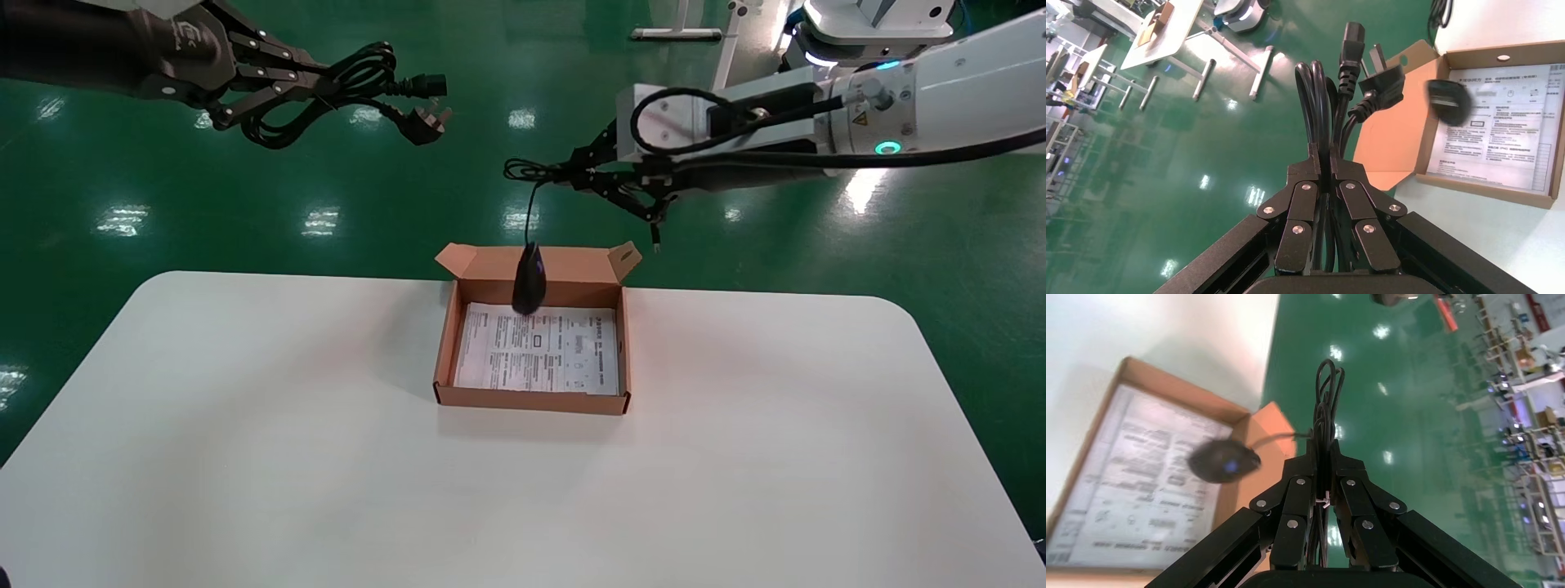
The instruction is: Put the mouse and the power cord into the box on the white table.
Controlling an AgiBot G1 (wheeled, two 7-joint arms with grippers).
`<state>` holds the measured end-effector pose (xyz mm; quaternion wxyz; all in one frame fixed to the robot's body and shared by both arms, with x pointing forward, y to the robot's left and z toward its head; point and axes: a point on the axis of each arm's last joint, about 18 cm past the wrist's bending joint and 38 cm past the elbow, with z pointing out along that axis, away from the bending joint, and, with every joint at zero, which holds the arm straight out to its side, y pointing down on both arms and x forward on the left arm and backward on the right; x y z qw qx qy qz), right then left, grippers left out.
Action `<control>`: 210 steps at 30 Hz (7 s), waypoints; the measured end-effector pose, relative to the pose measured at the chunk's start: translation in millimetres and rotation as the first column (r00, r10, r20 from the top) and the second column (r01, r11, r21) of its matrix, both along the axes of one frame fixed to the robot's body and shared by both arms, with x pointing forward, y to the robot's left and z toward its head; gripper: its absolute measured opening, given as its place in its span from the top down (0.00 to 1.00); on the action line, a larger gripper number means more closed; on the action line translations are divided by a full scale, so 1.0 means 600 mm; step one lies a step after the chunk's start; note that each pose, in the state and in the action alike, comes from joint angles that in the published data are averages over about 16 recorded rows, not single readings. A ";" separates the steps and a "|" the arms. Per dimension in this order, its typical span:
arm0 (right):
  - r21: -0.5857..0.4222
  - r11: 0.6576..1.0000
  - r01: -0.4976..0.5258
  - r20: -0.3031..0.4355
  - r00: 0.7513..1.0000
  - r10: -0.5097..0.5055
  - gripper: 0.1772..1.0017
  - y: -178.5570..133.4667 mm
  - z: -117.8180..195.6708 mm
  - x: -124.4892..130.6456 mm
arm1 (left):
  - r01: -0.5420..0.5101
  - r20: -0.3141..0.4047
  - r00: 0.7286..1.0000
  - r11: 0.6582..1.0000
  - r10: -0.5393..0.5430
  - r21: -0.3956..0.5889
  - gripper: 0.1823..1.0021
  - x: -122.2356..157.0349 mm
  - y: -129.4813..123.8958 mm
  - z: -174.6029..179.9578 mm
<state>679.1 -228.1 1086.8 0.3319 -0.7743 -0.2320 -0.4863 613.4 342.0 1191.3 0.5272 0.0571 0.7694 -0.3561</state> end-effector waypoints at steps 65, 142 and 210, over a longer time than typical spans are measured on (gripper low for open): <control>-0.069 0.992 0.105 -0.004 0.994 -0.105 0.56 0.006 -0.078 0.053 | 0.091 -0.241 0.968 0.992 -0.067 0.091 0.98 0.052 -0.141 -0.114; 0.466 0.885 -0.021 -0.283 0.944 0.172 0.00 -0.159 -0.134 -0.171 | 0.333 -0.224 0.843 0.802 -0.488 -0.495 0.06 -0.026 -0.140 -0.338; 0.597 0.792 -0.125 -0.406 0.805 0.433 0.00 -0.124 -0.158 -0.338 | 0.464 -0.209 0.753 0.728 -0.624 -0.504 0.00 -0.231 -0.070 -0.332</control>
